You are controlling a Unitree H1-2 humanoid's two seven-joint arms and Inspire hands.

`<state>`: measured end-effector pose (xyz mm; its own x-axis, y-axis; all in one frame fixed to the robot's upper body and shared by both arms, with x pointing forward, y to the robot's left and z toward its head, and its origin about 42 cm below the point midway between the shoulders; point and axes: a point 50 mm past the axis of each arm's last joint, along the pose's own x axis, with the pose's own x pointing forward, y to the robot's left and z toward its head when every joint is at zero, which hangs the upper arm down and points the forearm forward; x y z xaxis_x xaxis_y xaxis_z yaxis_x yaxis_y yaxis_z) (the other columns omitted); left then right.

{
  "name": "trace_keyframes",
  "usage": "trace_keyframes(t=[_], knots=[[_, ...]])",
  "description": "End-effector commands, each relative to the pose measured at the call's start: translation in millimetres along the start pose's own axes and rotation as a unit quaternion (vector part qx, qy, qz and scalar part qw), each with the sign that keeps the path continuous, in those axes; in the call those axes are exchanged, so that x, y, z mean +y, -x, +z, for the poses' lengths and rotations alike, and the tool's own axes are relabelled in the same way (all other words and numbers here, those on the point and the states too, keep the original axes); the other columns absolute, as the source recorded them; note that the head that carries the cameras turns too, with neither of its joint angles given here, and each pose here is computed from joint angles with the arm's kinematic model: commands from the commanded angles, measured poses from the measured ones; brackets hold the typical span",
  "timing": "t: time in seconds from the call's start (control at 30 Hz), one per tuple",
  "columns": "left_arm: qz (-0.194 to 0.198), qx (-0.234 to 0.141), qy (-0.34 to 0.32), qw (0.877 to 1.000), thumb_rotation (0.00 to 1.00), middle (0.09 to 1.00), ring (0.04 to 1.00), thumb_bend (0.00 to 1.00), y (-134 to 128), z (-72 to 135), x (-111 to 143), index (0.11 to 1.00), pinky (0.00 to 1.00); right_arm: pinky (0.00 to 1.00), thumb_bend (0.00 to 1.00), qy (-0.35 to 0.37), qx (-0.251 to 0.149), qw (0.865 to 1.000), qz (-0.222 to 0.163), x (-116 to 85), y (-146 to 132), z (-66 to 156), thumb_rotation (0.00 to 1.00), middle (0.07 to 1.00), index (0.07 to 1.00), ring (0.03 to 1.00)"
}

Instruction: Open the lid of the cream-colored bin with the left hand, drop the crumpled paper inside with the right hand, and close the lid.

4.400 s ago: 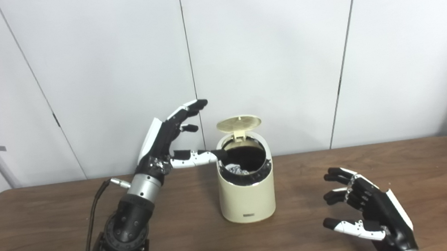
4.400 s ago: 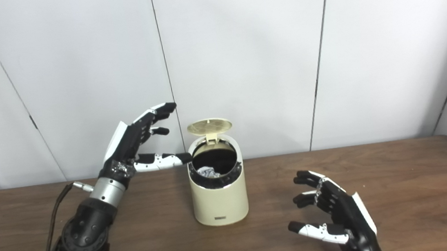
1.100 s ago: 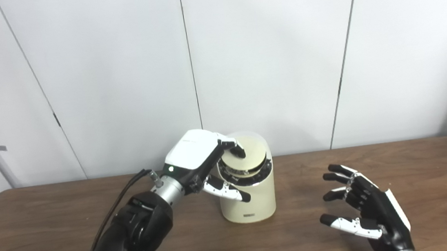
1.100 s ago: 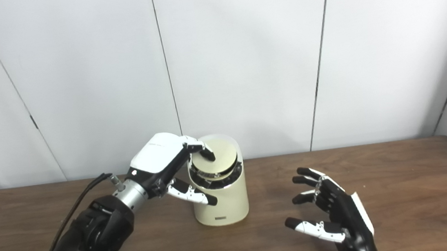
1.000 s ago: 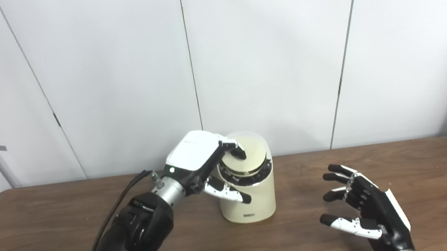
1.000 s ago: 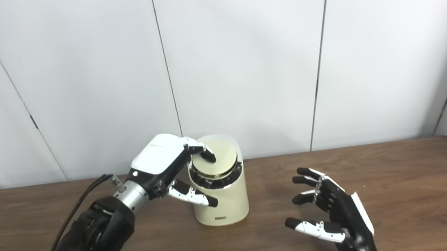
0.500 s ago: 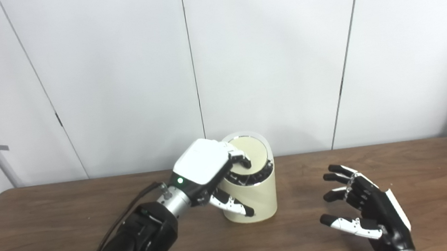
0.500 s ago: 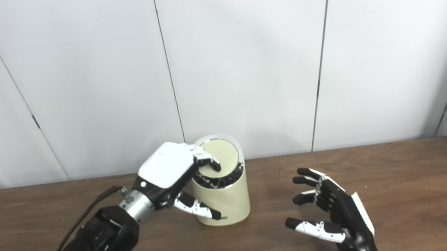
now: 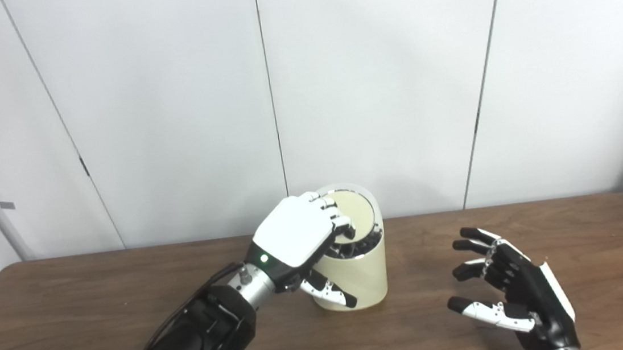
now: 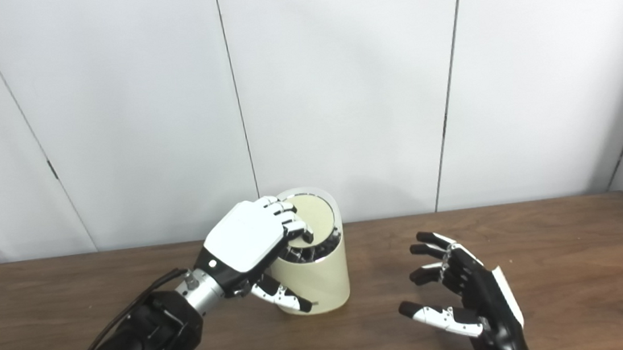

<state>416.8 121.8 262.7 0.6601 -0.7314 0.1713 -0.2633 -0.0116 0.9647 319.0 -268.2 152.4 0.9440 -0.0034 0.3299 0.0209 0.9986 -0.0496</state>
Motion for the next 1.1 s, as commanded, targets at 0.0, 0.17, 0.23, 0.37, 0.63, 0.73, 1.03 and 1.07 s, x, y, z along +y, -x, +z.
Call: trace_keyframes(t=[0.0, 0.17, 0.23, 0.37, 0.63, 0.73, 1.03, 1.07], knots=[[-0.046, -0.016, -0.001, 0.999, 0.47, 0.706, 0.813, 1.00, 1, 4, -15, 0.687, 0.81, 0.55, 0.73, 0.003, -0.040, 0.999, -0.003, -3, -12, 16, 0.00, 0.720, 0.752, 0.549], [-0.035, -0.010, 0.014, 0.999, 0.48, 0.707, 0.801, 1.00, 2, 1, -12, 0.693, 0.80, 0.55, 0.74, 0.001, -0.037, 0.999, -0.005, -3, -12, 15, 0.00, 0.720, 0.750, 0.549], [-0.028, -0.004, 0.019, 0.999, 0.47, 0.710, 0.800, 1.00, 3, 0, -9, 0.695, 0.81, 0.56, 0.73, 0.000, -0.039, 0.999, -0.004, -3, -12, 14, 0.00, 0.719, 0.749, 0.549], [-0.011, 0.012, 0.034, 0.999, 0.49, 0.724, 0.802, 1.00, 6, -5, -3, 0.709, 0.80, 0.56, 0.73, 0.005, -0.040, 0.999, -0.003, -3, -12, 14, 0.00, 0.715, 0.745, 0.554], [0.075, 0.056, 0.121, 0.988, 0.43, 0.786, 0.772, 0.96, 15, -21, 20, 0.785, 0.66, 0.54, 0.73, 0.008, -0.042, 0.999, 0.000, -1, -12, 16, 0.01, 0.710, 0.740, 0.552], [0.116, 0.068, 0.132, 0.982, 0.39, 0.813, 0.769, 0.93, 18, -28, 27, 0.827, 0.60, 0.54, 0.72, 0.008, -0.043, 0.999, 0.001, 0, -13, 16, 0.00, 0.711, 0.741, 0.550], [0.223, 0.101, 0.198, 0.949, 0.40, 0.870, 0.810, 0.84, 27, -47, 34, 0.895, 0.64, 0.52, 0.72, 0.012, -0.036, 0.999, -0.005, -5, -14, 12, 0.01, 0.722, 0.752, 0.563], [0.227, 0.108, 0.219, 0.943, 0.40, 0.876, 0.811, 0.84, 29, -47, 33, 0.904, 0.62, 0.52, 0.73, 0.013, -0.036, 0.999, -0.005, -5, -14, 12, 0.02, 0.724, 0.753, 0.563]])
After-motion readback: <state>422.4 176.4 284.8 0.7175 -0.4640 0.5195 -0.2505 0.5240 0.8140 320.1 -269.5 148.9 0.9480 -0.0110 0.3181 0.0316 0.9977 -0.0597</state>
